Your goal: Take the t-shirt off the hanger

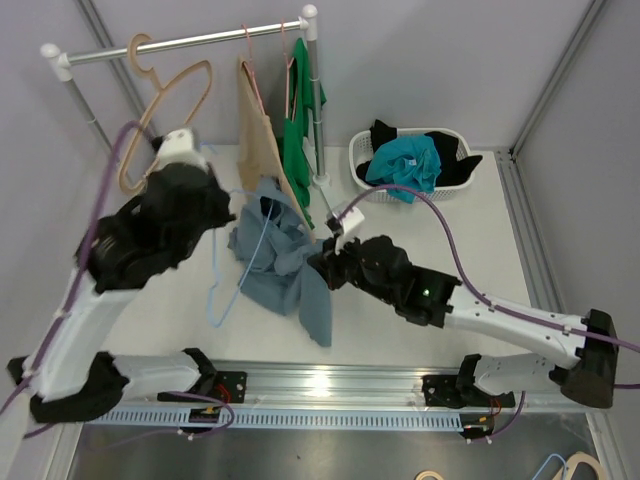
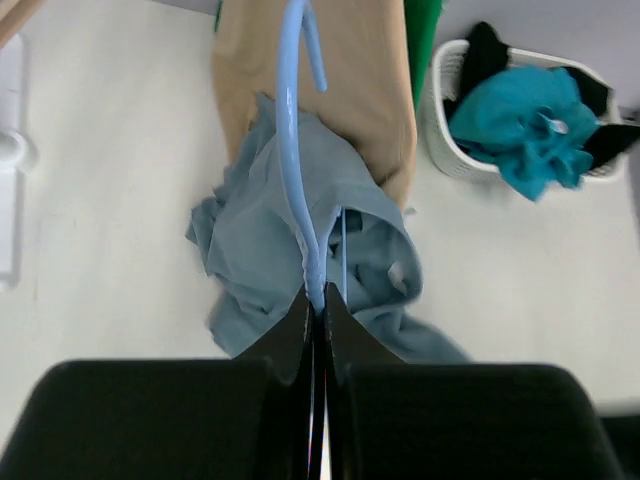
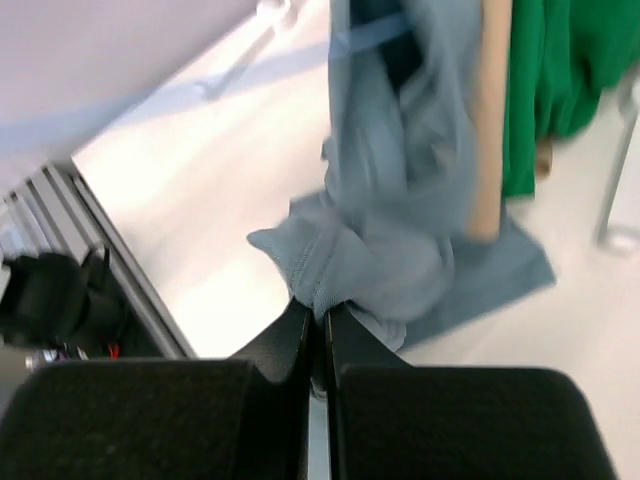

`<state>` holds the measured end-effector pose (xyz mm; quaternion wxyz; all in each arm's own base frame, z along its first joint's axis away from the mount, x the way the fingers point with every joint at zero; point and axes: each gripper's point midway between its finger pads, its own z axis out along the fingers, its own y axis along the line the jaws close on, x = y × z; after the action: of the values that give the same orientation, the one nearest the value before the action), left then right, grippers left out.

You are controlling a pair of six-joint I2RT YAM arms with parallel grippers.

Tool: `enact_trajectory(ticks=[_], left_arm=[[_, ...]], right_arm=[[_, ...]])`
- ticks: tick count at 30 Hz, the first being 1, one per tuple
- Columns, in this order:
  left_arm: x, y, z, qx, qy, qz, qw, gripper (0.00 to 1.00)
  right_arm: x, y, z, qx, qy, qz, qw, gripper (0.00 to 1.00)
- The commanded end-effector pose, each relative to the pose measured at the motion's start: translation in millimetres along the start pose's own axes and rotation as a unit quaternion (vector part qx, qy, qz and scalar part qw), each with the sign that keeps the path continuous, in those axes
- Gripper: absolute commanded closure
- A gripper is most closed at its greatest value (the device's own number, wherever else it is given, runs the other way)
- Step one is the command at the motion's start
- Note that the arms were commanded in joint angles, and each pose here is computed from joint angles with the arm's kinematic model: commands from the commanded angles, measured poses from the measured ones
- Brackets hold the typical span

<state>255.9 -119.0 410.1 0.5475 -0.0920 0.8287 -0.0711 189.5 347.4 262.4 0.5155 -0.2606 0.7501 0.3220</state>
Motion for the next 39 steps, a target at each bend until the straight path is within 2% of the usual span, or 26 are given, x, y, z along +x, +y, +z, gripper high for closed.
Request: enact_trajectory(ticks=[1,4,7,8,10,15,16,21,23,24,26,29,30,31,32,34,36,39], left_arm=[[20.7,19.2,-44.1,0.060,0.027,-0.037,0.997,0.99],[41.8,31.9,-69.9,0.102,0.058,-0.037,0.992,0.99],[38.7,62.3,-95.8,0.112,0.026,-0.055,0.992,0.99],[32.6,79.3,-100.2,0.094,-0.001,-0.063,0.994,0.99],[27.2,90.7,-101.2,0.075,-0.020,-0.057,0.995,0.99],[11.2,92.8,-89.7,0.032,-0.046,-0.051,0.997,0.99],[6.9,90.7,-84.7,0.025,-0.056,-0.049,0.997,0.99],[-4.8,90.0,-57.0,-0.022,-0.082,-0.047,0.995,0.99],[-0.1,66.5,-41.6,0.028,-0.066,-0.059,0.996,0.99],[-1.8,69.3,-35.7,0.023,-0.065,-0.071,0.995,0.99],[4.9,62.3,-20.8,0.028,-0.048,-0.072,0.996,0.99],[-8.0,64.8,-8.3,0.006,-0.073,-0.079,0.994,0.99],[-15.7,65.5,-4.4,0.002,-0.083,-0.088,0.993,0.99],[-18.1,63.3,4.6,-0.003,-0.078,-0.088,0.993,0.99],[-23.0,61.5,7.2,-0.002,-0.080,-0.092,0.993,0.99],[-33.0,61.1,17.0,-0.008,-0.084,-0.105,0.991,0.99],[-42.1,55.8,31.0,-0.007,-0.081,-0.113,0.990,0.99],[-52.9,47.9,51.7,-0.013,-0.074,-0.110,0.991,0.99]], right_arm=[[-41.0,3.4,20.6,-0.034,-0.019,-0.024,0.999,1.00],[-49.0,-7.6,43.6,-0.027,-0.013,-0.011,0.999,1.00],[-69.7,-32.8,51.3,0.007,-0.032,0.010,0.999,1.00],[-81.5,-44.0,49.9,0.020,-0.049,0.017,0.998,1.00],[-112.2,-50.1,34.8,0.020,-0.092,0.024,0.995,1.00],[-211.7,-75.1,-18.6,0.057,-0.237,-0.014,0.970,1.00],[-230.8,-84.7,-29.7,0.081,-0.268,-0.024,0.960,1.00],[-295.9,-158.1,-57.8,0.223,-0.323,-0.037,0.919,1.00],[-329.2,-176.0,-73.5,0.245,-0.359,-0.037,0.900,1.00],[-340.4,-183.2,-78.9,0.250,-0.376,-0.039,0.891,1.00],[-371.2,-213.4,-93.2,0.274,-0.421,-0.034,0.864,1.00],[-407.7,-251.8,-94.8,0.305,-0.469,-0.034,0.828,1.00],[-412.9,-266.5,-97.6,0.330,-0.485,-0.023,0.810,1.00],[-425.7,-274.5,-106.6,0.335,-0.523,-0.024,0.783,1.00],[-425.4,-292.4,-93.2,0.346,-0.533,-0.020,0.772,1.00],[-436.7,-307.0,-99.8,0.355,-0.571,-0.012,0.740,1.00],[-452.7,-329.1,-99.8,0.352,-0.600,0.000,0.718,1.00],[-469.4,-345.7,-104.3,0.336,-0.627,0.001,0.703,1.00]])
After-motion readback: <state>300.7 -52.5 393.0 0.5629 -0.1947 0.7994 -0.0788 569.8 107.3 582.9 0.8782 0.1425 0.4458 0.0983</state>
